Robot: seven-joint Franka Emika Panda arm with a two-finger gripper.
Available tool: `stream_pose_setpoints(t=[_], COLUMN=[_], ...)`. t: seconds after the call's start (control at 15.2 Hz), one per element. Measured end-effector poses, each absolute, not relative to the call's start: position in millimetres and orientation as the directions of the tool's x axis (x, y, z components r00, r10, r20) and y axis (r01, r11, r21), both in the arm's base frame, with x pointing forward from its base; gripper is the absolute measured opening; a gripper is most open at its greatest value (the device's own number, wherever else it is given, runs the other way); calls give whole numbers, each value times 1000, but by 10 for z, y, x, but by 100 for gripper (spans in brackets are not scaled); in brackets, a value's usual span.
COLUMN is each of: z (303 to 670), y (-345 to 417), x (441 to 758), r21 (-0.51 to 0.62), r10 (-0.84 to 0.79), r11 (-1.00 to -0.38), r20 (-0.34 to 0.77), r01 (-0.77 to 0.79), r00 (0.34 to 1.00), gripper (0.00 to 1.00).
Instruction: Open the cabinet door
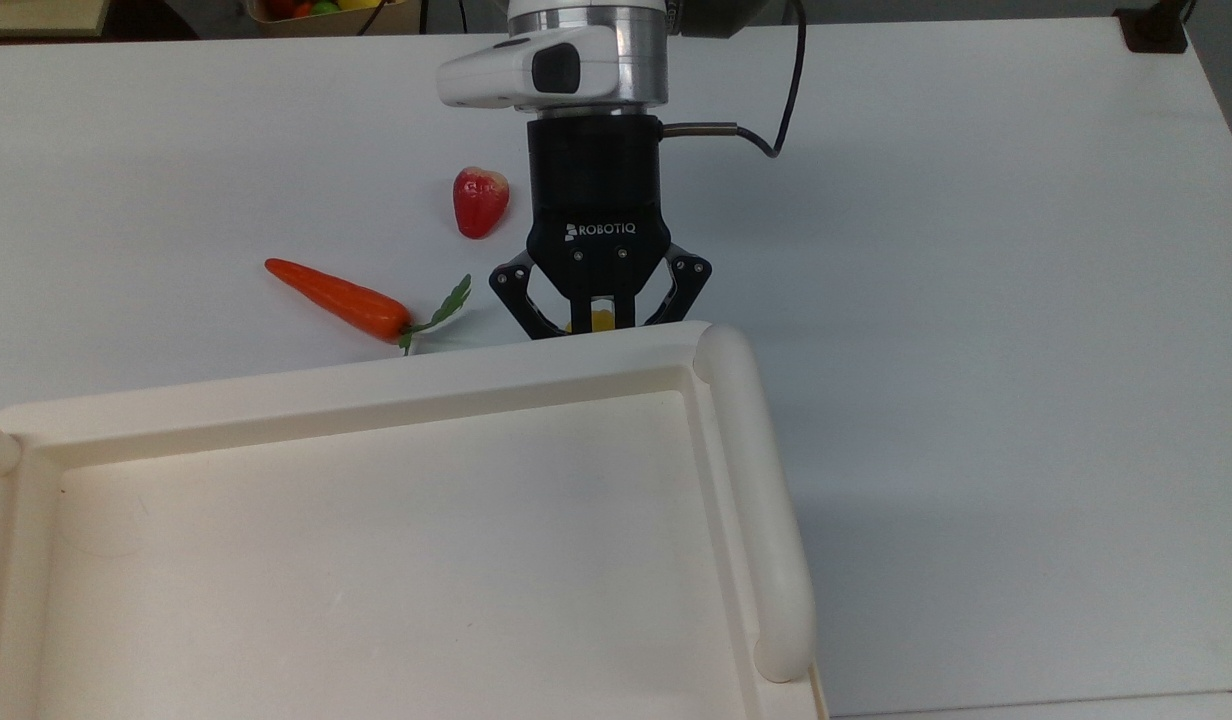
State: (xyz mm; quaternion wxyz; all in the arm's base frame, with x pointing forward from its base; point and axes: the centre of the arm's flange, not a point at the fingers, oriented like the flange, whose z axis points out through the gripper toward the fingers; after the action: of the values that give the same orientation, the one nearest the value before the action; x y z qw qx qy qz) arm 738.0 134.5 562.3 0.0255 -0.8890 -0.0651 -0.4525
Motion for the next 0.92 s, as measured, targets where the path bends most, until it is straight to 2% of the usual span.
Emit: stream_pose_setpoints(t=[0.33,0.92], z=[5622,5856], y=[1331,1167], x=[7327,7046], r21=[10,0], r10=[91,96], r11=[-990,-992], r20=[801,670], r01=[139,129], r00=[591,736], gripper=[14,14])
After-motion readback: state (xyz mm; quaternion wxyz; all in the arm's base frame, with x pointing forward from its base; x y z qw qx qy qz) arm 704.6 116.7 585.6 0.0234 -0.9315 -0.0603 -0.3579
